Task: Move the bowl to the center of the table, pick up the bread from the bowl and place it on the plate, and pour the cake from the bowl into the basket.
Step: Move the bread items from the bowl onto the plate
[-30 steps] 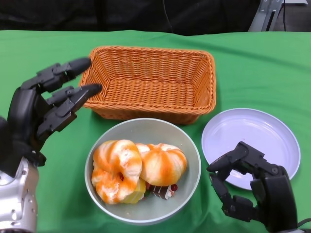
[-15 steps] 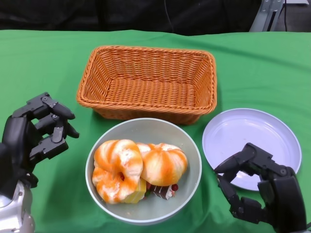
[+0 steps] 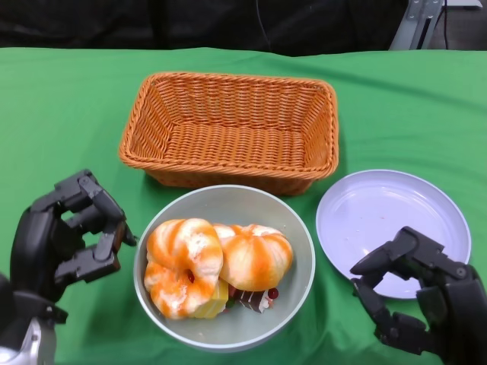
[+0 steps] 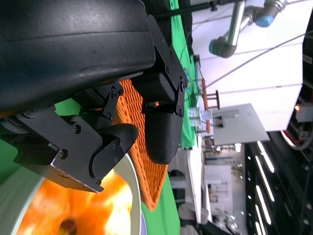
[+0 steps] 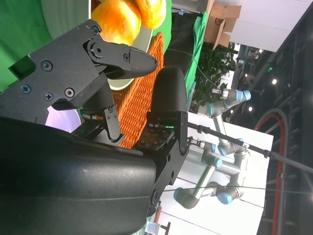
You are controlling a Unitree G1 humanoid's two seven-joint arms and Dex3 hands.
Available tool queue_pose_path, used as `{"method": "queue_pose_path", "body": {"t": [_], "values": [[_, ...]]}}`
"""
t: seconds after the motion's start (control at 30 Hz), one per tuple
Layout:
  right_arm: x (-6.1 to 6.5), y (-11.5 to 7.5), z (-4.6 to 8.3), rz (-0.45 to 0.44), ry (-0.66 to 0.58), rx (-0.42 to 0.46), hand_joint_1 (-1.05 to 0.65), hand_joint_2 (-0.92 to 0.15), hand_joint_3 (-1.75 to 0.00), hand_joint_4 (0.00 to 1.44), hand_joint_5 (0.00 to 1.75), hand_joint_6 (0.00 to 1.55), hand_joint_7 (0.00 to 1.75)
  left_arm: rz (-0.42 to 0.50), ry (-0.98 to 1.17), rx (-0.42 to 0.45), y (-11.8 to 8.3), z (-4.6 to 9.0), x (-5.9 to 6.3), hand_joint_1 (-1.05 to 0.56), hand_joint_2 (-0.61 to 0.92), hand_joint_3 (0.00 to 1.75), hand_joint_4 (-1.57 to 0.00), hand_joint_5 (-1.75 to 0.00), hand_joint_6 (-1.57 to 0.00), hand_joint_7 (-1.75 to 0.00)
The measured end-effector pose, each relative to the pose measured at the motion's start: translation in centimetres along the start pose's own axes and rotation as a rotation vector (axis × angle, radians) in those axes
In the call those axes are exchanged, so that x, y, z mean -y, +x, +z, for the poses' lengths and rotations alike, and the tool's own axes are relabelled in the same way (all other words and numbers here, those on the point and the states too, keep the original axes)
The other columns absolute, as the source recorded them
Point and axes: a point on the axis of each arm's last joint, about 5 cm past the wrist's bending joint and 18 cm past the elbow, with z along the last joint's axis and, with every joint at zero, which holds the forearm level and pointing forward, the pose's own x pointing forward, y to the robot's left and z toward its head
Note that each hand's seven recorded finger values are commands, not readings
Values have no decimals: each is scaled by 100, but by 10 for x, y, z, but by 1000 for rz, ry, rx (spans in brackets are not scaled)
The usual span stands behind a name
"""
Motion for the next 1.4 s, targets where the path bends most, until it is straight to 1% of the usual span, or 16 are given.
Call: {"method": "queue_pose_path", "body": {"t": [0.1,0.2,0.23,0.27,0.3,0.33,0.4,0.47,0.6,0.77,0.8,0.87,1.07,1.17,1.23,1.4], "values": [[5,0,4,-7,-24,16,-22,-55,-81,72,136,73,106,-4,7,1,-6,1,1,2,50,120,-77,-168,-77,-151],[9,2,8,12,-39,40,-24,-54,-82,72,135,73,99,3,4,-1,-10,3,2,4,49,122,-77,-168,-78,-150],[9,3,10,18,-44,48,-25,-55,-78,73,135,74,97,6,5,1,-11,4,2,4,50,122,-77,-167,-78,-150],[9,4,12,21,-50,56,-27,-58,-70,74,134,74,94,12,7,3,-11,4,3,5,50,123,-78,-167,-78,-150],[10,5,14,27,-61,60,-30,-68,-51,75,134,74,91,15,8,5,-11,5,3,6,50,123,-78,-167,-78,-149],[10,8,19,47,-90,62,-34,-79,-27,73,125,74,82,20,9,7,-11,5,3,5,50,123,-78,-166,-78,-149],[11,14,31,90,-150,91,-37,-88,-11,70,114,73,74,35,7,1,-12,5,3,5,50,123,-78,-166,-78,-148],[13,19,44,135,-220,121,-43,-91,-3,69,98,72,64,47,3,-9,-12,4,5,4,51,120,-77,-166,-78,-147],[14,28,67,200,-376,139,-58,-92,-3,64,85,68,47,57,-2,-16,-11,4,7,6,53,121,-76,-168,-78,-148],[10,35,93,284,-636,162,-71,-92,-6,55,79,64,22,51,28,-4,-12,-1,10,5,51,123,-77,-168,-77,-151],[8,36,98,295,-675,165,-74,-92,-6,54,71,63,15,51,35,-4,-12,-2,10,5,51,122,-76,-167,-77,-151],[3,37,104,320,-738,170,-75,-92,-5,53,62,63,9,53,49,-8,-12,-3,10,4,51,121,-76,-165,-77,-150],[-12,43,110,377,-826,216,-75,-92,-2,53,41,60,1,97,71,-20,-12,-4,12,2,55,113,-77,-161,-79,-145],[-20,49,111,401,-860,297,-77,-92,-3,50,36,58,0,101,70,-20,-11,-4,12,3,57,111,-75,-162,-77,-144],[-24,54,108,410,-884,357,-79,-92,-3,50,34,57,0,105,70,-21,-10,-5,13,2,57,111,-74,-162,-77,-145],[-32,61,98,421,-933,428,-82,-92,-2,53,28,55,0,119,74,-23,-9,-5,13,3,57,111,-74,-161,-76,-145]]}}
